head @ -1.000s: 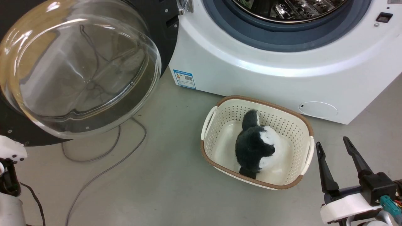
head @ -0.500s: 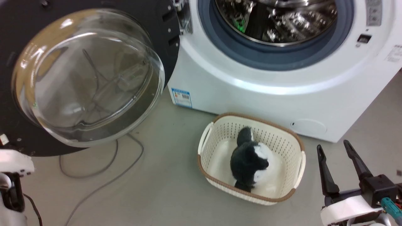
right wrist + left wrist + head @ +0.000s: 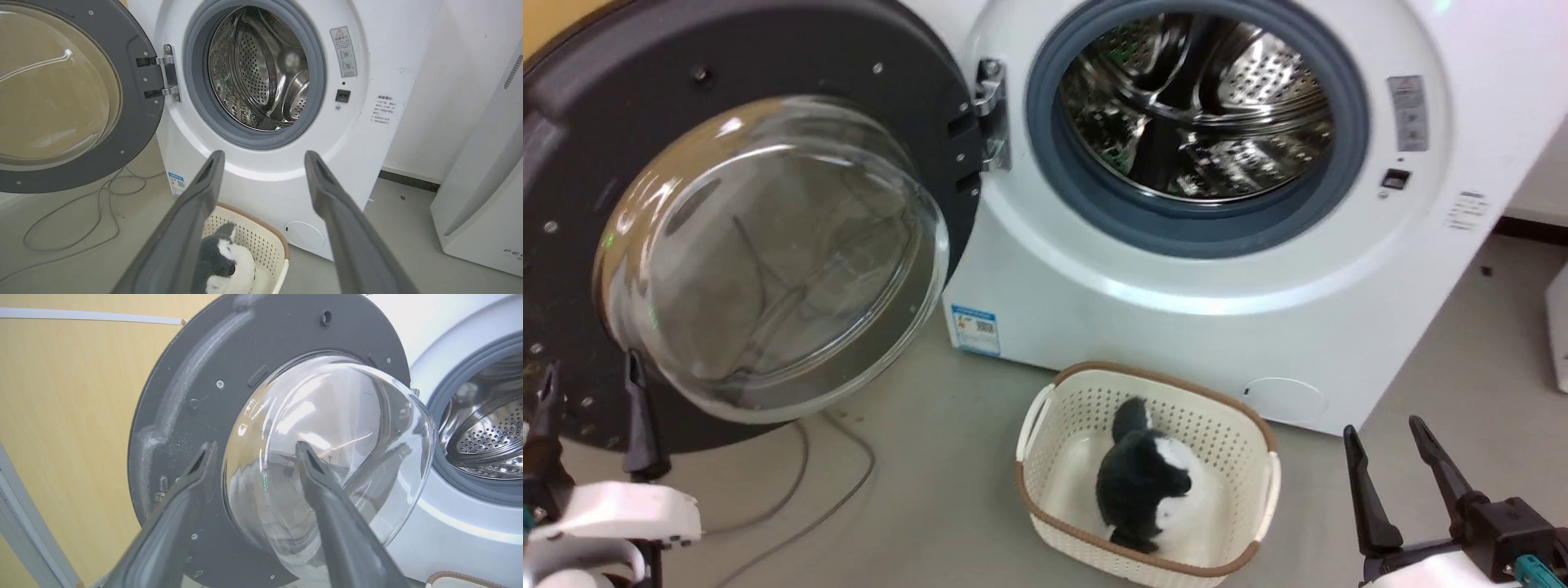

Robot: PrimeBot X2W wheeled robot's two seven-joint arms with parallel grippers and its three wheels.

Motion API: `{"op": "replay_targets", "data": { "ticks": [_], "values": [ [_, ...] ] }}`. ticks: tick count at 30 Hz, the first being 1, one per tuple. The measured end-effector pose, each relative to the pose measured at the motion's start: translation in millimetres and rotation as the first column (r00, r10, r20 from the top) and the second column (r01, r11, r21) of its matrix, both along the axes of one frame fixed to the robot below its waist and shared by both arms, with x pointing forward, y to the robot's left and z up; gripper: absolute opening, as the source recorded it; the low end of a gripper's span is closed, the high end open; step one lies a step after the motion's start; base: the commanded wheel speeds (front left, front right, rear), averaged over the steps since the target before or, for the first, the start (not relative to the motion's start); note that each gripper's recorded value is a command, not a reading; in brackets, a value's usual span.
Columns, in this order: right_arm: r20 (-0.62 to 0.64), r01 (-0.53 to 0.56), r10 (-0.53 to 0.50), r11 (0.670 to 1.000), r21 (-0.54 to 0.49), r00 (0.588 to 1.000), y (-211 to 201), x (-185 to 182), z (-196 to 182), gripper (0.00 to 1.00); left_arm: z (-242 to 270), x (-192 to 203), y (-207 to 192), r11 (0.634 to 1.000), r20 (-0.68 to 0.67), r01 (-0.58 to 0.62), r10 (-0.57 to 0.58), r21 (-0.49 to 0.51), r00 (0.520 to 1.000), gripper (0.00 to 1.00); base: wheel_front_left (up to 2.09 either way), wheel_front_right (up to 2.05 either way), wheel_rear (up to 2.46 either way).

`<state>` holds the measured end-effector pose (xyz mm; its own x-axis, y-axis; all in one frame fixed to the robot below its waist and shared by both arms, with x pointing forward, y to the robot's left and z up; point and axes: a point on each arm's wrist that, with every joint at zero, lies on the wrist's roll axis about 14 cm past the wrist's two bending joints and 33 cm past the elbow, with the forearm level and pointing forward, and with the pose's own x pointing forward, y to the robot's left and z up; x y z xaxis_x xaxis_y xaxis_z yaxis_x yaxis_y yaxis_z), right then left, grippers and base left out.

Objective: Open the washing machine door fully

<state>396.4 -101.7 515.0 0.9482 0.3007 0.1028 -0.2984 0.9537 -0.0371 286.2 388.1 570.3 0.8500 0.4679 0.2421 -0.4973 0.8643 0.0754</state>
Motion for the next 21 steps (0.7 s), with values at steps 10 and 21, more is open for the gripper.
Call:
{"op": "replay_targets", "data": {
  "ticks": [10, 21],
  "values": [
    [0.032, 0.072, -0.072, 0.997, 0.006, 0.997, -25.6, -11.1, 11.1, 1.00, 17.5, 27.3, -68.5, 0.982, 0.058, 0.181, -0.184, 0.045, 0.981, 1.00, 0.00, 0.00, 0.00],
    [0.059, 0.148, -0.149, 0.989, 0.020, 0.987, -52.5, -24.1, 20.3, 1.00, -9.3, 52.5, -138.5, 0.926, 0.006, 0.378, -0.378, -0.014, 0.926, 1.00, 0.00, 0.00, 0.00]
  ]
}}
